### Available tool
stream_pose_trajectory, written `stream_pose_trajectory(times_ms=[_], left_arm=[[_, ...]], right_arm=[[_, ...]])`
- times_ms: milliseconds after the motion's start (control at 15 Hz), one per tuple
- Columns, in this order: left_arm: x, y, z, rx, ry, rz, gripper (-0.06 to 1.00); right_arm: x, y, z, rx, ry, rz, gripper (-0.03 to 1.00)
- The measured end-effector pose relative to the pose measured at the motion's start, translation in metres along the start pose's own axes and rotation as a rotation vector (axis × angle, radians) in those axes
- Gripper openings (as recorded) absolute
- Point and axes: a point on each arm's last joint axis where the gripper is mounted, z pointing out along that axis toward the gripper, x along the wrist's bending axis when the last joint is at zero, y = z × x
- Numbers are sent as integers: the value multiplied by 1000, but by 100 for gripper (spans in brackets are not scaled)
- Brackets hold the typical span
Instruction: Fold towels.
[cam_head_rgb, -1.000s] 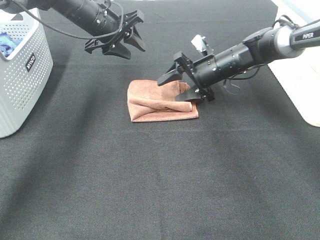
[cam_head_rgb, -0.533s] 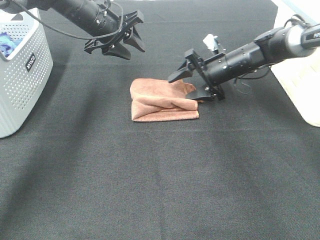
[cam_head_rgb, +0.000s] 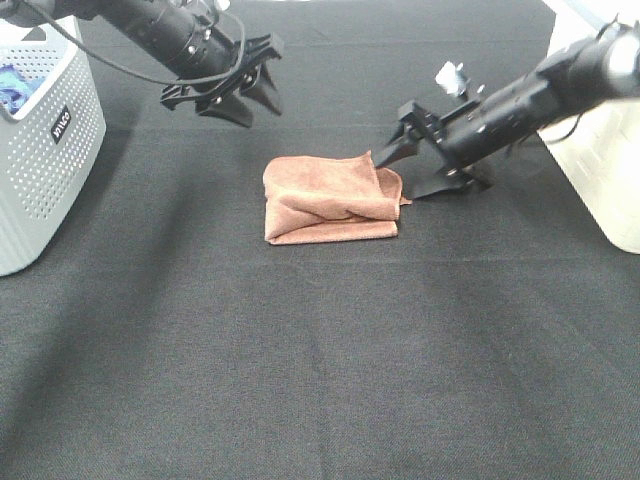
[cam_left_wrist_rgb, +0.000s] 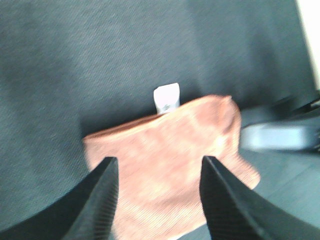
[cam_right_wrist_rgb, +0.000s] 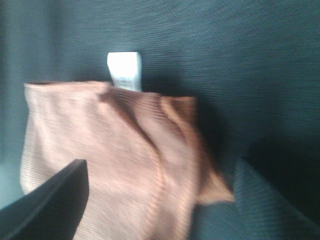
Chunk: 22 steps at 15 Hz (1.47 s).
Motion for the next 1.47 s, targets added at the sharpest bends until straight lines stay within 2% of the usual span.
stream_pose_trajectory(times_ms=[200,267,333,467,600,667,733,867,1000,1067,1200,1333,1400,1467], left_arm=[[-2,-2,-3,47,-3,11,49],[-6,-5,-8,101,-10,24,49],[-6,-5,-8,101,-10,24,49],[-15,-2,-22,144,-11,67,49],[-27,5,-39,105,1,113,49],[-36,8,-55,78,32,152,49],[-51,11,-84,23,136,228,49],[-83,11,-135,-88,250,313,49],[-123,-8,-190,-174,301,405,49],[-135,-21,-208,-182,315,430,49],[-143,-53,-232,-164,358,431,49],[-139,-90,-250,-127,410,408,49],[-139,-90,-250,-127,410,408,49],[-132,-114,-260,-103,431,388,49]], right_arm=[[24,4,-36,8,-34,-51,75],[37,3,-55,32,-38,-59,75],[37,3,-55,32,-38,-59,75],[56,0,-83,65,-48,-88,75],[73,-6,-112,94,-73,-112,75],[80,-9,-127,95,-102,-128,75],[89,-13,-148,91,-156,-144,75],[102,-17,-175,47,-239,-183,75],[124,-28,-201,-3,-309,-237,75],[142,-43,-216,-26,-359,-283,75],[157,-73,-238,-46,-423,-313,75],[161,-108,-251,-36,-436,-308,75],[161,-108,-251,-36,-436,-308,75],[160,-129,-259,-32,-434,-299,75]])
